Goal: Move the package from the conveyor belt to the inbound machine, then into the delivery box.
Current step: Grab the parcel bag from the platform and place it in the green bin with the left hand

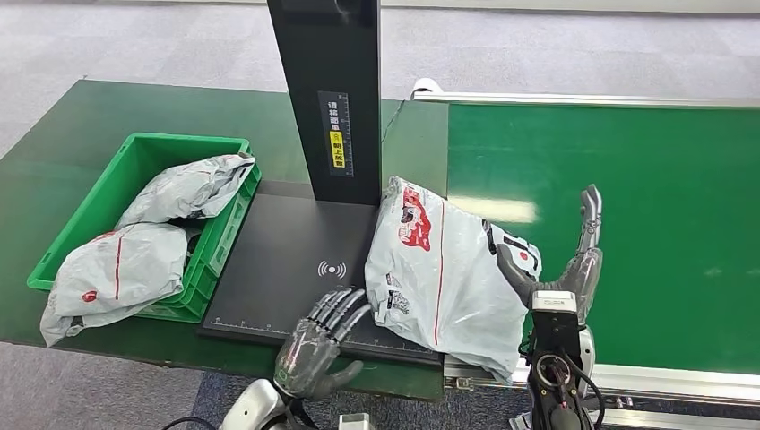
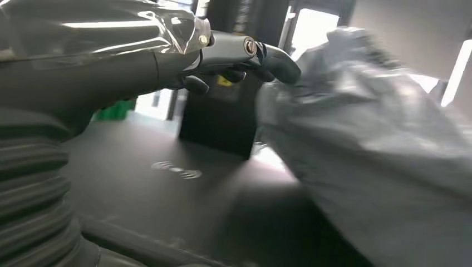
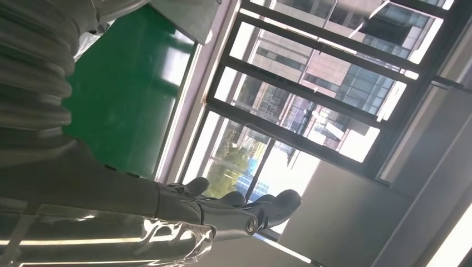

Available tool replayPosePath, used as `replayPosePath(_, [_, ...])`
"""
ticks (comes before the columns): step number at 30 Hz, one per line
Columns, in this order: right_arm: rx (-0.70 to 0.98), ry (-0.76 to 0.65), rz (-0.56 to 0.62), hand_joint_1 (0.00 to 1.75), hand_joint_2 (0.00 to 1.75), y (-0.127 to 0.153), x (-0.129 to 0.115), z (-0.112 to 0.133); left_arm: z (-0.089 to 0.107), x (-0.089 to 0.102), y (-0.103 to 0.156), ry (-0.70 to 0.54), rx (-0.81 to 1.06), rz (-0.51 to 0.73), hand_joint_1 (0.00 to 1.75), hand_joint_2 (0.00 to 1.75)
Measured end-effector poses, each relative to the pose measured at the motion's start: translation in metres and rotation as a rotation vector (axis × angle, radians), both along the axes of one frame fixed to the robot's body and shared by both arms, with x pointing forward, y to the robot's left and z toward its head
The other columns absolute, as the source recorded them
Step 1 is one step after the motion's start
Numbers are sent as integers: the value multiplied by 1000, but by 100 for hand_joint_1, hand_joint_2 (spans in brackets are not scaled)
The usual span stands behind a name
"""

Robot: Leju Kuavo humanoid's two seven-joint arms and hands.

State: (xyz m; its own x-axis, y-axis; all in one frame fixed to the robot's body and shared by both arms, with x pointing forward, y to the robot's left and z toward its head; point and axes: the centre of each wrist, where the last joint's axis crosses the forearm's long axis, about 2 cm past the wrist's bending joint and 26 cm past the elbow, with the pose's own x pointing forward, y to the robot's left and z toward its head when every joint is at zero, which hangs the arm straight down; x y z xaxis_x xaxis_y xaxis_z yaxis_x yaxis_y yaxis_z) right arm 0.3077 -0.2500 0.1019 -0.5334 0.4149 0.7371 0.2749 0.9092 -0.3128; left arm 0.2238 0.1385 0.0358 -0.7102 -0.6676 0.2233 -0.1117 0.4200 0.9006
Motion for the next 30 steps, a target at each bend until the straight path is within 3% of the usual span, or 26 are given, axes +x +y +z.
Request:
replayPosePath(14, [-21, 12, 16, 0, 175, 4, 4, -2, 20, 9, -29, -65, -54, -60, 0, 175])
replayPosePath(22, [-32, 15, 18, 0, 175, 6, 1, -2, 37, 25, -29, -102, -100, -8, 0, 175])
replayPosePath(30, [-31, 12, -8, 0, 175, -2, -5, -1, 41, 32, -21, -105, -111, 35, 0, 175])
